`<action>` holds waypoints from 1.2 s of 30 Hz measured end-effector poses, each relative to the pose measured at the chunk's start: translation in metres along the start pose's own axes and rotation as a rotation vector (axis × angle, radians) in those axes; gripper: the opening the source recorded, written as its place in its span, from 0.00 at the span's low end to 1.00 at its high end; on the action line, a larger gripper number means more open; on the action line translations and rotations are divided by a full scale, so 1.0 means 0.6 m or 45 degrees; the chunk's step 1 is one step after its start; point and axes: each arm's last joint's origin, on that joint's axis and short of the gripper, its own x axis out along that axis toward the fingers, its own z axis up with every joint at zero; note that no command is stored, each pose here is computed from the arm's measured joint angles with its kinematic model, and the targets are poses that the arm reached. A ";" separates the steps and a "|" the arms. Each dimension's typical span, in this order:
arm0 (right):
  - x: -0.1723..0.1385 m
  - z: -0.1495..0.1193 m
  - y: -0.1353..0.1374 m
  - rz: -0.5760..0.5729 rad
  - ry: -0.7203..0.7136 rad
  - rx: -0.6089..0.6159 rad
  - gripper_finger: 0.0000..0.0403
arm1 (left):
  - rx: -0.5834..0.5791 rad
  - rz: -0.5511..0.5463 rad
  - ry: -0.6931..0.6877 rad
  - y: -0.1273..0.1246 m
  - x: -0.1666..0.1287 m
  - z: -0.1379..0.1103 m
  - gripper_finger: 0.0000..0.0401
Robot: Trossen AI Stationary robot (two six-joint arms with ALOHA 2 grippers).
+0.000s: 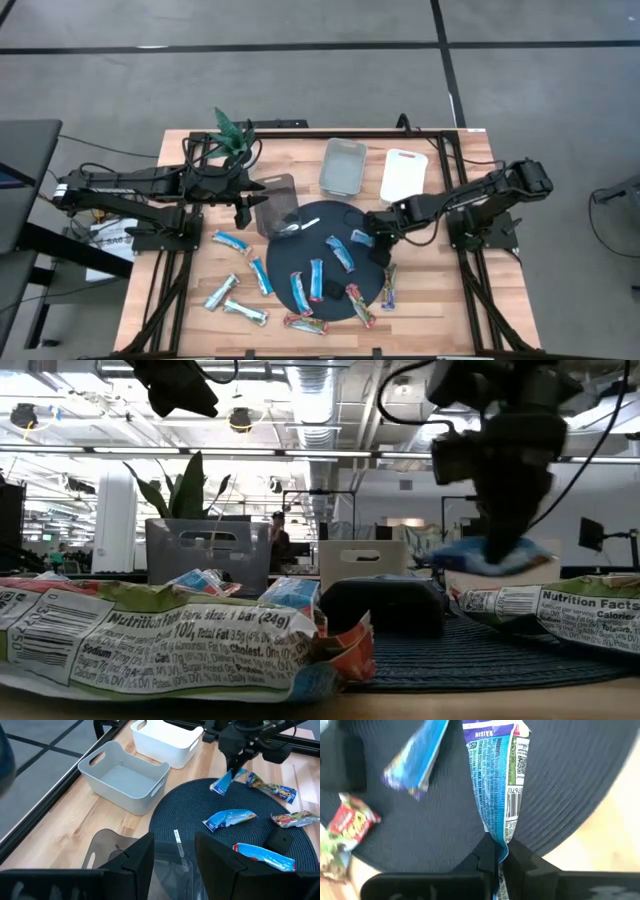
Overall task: Pick and place Granola Bars by type
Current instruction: Put the top right blue granola bar into the white bin
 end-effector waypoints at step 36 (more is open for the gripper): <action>-0.208 0.026 -0.213 -0.585 -0.198 0.625 0.01 | 0.000 -0.034 0.007 -0.001 0.000 0.000 0.33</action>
